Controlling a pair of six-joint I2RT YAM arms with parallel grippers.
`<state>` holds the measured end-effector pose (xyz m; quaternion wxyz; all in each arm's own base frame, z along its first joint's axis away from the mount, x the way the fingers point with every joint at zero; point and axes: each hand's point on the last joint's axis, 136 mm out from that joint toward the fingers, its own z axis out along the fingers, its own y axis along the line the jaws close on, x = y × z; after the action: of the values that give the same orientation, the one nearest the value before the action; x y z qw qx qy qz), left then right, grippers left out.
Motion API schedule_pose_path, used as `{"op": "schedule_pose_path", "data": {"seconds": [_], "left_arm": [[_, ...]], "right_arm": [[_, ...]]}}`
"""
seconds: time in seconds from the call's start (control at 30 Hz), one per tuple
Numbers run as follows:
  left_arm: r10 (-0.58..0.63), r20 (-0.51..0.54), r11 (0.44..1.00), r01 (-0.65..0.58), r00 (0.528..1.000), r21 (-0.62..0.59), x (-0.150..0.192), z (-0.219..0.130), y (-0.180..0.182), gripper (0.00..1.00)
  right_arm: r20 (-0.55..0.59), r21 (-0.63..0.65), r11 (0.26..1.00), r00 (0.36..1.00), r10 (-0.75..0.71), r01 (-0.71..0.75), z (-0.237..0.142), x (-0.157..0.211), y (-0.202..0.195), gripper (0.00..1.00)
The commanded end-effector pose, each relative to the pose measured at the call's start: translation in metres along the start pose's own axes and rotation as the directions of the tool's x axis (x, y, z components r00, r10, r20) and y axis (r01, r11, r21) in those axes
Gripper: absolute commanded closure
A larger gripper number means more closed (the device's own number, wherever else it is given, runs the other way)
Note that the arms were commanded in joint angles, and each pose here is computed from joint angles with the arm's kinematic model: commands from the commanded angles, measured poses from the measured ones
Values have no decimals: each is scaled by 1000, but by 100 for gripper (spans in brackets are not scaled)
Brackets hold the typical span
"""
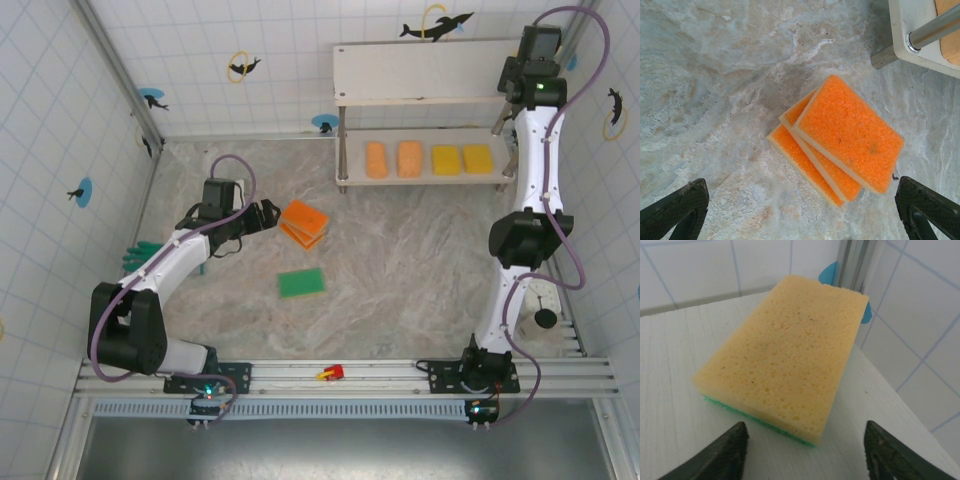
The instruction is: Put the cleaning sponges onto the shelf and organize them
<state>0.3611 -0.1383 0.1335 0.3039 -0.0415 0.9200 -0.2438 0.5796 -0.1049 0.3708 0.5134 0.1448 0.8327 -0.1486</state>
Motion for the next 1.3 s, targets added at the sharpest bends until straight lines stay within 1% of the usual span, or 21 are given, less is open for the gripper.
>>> {"op": "schedule_pose_path", "data": {"seconds": [0.0, 0.17, 0.27, 0.4, 0.53, 0.6, 0.77, 1.0, 1.27], "left_arm": [[3, 11, 1000, -3, 1000, -5, -1, -1, 3, 3], [4, 14, 1000, -4, 1000, -9, 0, -3, 4, 3], [4, 12, 1000, -4, 1000, -11, 1, -3, 5, 3], [4, 15, 1000, -4, 1000, -16, 0, -3, 6, 3], [7, 14, 1000, -6, 1000, -18, 1, -3, 6, 3], [5, 14, 1000, -5, 1000, -19, 1, -3, 7, 3], [6, 12, 1000, -6, 1000, -19, 1, -2, 7, 3], [6, 13, 1000, -6, 1000, -17, 1, -3, 6, 3], [6, 14, 1000, -6, 1000, -15, 2, -4, 6, 3]], "right_arm": [[62, -25, 1000, 998, 11, -9, -27, -26, -7, 43], [60, -41, 999, 998, 21, -18, -26, -26, -6, 49], [60, -50, 998, 998, 28, -25, -26, -26, -5, 56], [64, -65, 997, 997, 37, -32, -25, -27, -5, 69], [64, -70, 997, 997, 47, -42, -23, -27, -5, 73], [65, -72, 996, 997, 48, -44, -23, -27, -5, 78], [78, -84, 995, 996, 54, -48, -26, -31, -6, 94], [104, -109, 992, 992, 69, -57, -37, -36, -10, 100], [114, -169, 985, 992, 61, -42, -62, -42, -10, 100]]}}
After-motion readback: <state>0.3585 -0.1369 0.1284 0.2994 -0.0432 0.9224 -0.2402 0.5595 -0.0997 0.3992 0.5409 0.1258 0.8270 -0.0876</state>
